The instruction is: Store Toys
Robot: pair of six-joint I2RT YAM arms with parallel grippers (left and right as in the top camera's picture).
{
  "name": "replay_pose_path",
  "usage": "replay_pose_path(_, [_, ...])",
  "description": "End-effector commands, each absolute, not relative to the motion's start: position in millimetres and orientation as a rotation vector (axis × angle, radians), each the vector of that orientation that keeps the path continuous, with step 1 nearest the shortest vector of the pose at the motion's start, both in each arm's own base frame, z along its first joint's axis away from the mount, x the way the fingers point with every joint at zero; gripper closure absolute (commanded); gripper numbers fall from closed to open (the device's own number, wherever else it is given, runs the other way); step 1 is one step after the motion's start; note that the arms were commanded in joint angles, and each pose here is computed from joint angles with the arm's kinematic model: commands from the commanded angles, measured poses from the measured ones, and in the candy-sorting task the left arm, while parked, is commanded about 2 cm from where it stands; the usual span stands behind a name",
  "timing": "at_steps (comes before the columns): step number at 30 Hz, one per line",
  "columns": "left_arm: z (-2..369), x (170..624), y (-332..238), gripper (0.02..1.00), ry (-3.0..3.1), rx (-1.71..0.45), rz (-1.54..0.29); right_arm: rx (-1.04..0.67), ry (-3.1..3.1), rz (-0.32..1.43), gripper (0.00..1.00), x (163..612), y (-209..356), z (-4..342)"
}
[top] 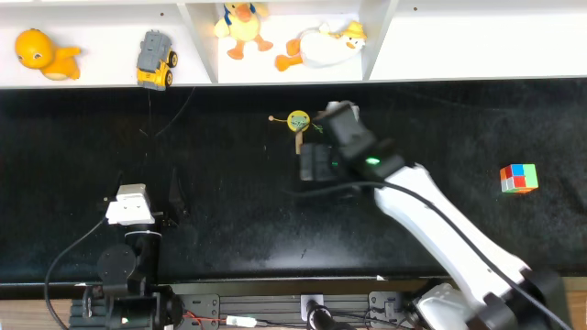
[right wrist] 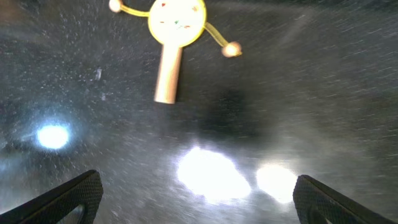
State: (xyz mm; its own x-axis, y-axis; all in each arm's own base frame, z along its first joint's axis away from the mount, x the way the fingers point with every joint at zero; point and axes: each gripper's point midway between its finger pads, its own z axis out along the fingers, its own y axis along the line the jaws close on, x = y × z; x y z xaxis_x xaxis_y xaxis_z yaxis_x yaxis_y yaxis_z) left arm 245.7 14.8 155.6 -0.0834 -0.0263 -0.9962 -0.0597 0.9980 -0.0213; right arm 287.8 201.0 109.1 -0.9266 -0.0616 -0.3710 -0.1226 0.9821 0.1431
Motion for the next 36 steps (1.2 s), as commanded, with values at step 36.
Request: replay_pose_path(36, [156,245,13,0.02,1.649,-0.07,0.016,0.006,2.661,-0.051,0.005,354,236,52])
